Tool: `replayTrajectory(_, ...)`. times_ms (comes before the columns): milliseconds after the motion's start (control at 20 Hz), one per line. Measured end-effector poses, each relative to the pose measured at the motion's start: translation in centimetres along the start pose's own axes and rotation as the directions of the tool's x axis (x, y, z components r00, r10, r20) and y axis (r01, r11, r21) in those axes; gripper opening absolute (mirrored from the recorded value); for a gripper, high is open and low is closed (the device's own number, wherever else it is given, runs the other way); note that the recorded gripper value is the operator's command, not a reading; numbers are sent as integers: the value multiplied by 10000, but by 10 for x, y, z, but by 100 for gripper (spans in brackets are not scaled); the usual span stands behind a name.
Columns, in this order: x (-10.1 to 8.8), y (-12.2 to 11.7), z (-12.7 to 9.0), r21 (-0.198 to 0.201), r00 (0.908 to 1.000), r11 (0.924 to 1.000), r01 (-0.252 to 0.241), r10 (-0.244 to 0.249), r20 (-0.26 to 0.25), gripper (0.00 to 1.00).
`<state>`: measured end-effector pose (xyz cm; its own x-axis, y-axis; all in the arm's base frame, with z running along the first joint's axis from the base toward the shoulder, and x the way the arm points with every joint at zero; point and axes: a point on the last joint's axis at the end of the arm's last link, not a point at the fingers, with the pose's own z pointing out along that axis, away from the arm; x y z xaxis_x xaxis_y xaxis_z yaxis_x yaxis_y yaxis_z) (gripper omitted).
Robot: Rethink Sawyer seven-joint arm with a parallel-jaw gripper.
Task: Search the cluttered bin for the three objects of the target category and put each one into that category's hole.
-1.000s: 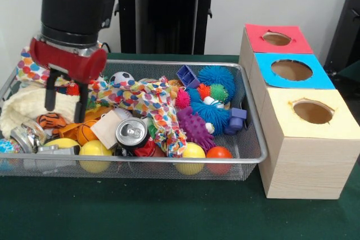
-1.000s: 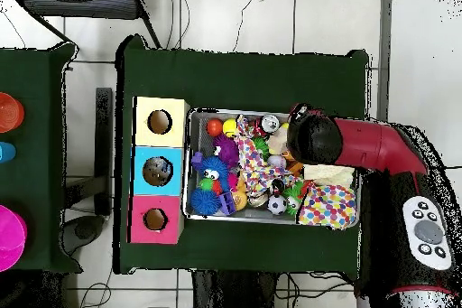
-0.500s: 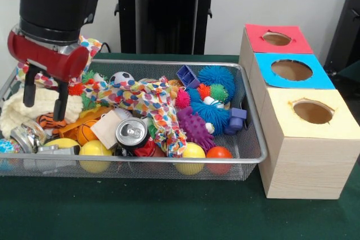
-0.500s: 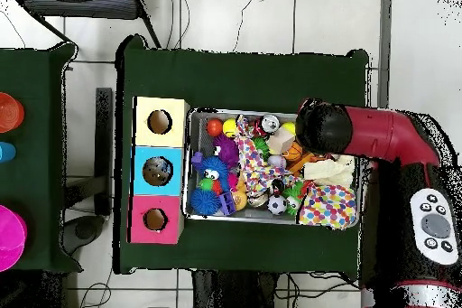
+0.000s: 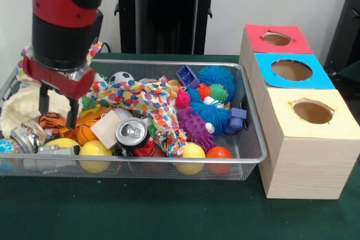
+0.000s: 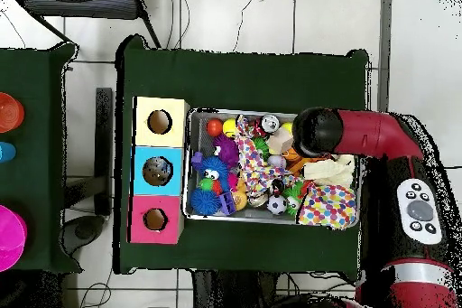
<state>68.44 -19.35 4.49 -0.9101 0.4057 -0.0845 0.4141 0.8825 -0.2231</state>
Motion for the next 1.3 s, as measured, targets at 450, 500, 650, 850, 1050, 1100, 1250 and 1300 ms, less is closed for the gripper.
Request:
replayTrajectory(450, 28, 5, 38, 442, 9934, 9977, 518, -470, -1044, 100)
replayTrajectory(500, 29, 5, 39, 510, 9924, 9971, 566, -506, -1120, 100)
replayTrajectory(650, 29, 5, 36, 777, 9895, 9941, 758, -654, -1291, 100)
replayTrajectory(850, 22, 3, 26, 1087, 9895, 9896, 937, -804, -1203, 100)
replayTrajectory(1050, 12, -3, 13, 1243, 9925, 9879, 929, -819, -909, 100)
replayTrajectory(1100, 9, -4, 10, 1261, 9931, 9878, 914, -810, -852, 100)
replayTrajectory(1250, 3, -9, 3, 1288, 9949, 9883, 814, -730, -693, 100)
replayTrajectory(1300, 1, -11, 2, 1295, 9954, 9886, 775, -693, -665, 100)
